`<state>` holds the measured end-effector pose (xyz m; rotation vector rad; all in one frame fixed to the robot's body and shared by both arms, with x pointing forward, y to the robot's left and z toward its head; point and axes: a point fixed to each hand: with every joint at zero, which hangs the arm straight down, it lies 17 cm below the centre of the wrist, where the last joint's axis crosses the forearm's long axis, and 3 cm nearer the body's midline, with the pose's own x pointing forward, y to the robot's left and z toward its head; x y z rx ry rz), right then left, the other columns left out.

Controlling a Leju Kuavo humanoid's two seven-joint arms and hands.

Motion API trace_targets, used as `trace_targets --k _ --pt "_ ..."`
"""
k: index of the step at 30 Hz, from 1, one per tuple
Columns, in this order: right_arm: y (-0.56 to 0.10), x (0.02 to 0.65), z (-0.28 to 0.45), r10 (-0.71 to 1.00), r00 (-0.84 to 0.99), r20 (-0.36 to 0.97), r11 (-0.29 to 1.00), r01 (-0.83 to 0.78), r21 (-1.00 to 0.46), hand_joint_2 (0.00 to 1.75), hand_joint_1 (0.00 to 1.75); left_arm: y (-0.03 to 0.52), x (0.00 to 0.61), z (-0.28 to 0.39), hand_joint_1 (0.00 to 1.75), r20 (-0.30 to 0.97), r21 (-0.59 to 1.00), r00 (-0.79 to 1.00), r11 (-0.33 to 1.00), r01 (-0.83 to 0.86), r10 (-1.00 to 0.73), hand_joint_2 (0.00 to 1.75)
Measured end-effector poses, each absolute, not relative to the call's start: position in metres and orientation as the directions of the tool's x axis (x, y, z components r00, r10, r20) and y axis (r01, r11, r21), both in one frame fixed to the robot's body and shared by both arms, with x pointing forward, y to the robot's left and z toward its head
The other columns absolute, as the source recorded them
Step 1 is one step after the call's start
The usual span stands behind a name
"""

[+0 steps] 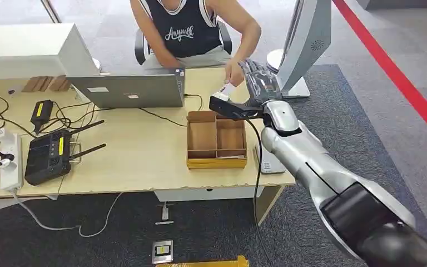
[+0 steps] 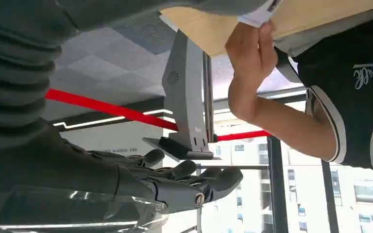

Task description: Pass the card to the sensor for recognition and then transmit it.

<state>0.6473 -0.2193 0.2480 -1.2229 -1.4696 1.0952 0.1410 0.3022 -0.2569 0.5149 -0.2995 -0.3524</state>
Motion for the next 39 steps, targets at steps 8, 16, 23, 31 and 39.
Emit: trace_targets --k 8,16,23,31,39 --pt "-0.218 0.647 0.245 0.989 -0.112 0.101 0.120 0.183 -0.976 0.00 0.00 0.302 0.141 -0.257 0.00 0.190 0.528 0.895 0.811 0.254 -0.404 1.75" --pt "-0.203 0.639 0.251 0.964 -0.188 0.191 0.230 0.219 -0.948 0.00 0.00 0.303 0.136 -0.257 0.00 0.193 0.533 0.894 0.809 0.250 -0.404 1.75" --pt "-0.152 0.597 0.251 0.899 -0.316 0.303 0.376 0.203 -0.904 0.00 0.00 0.306 0.128 -0.259 0.00 0.180 0.526 0.919 0.824 0.212 -0.351 1.75" --pt "-0.132 0.547 0.260 0.838 -0.420 0.347 0.448 0.170 -0.878 1.75 0.00 0.309 0.121 -0.260 0.00 0.172 0.519 0.939 0.837 0.171 -0.299 1.75" --pt "-0.134 0.517 0.241 0.819 -0.439 0.370 0.460 0.116 -0.880 1.75 0.00 0.311 0.119 -0.260 0.00 0.171 0.519 0.948 0.843 0.144 -0.267 1.75"
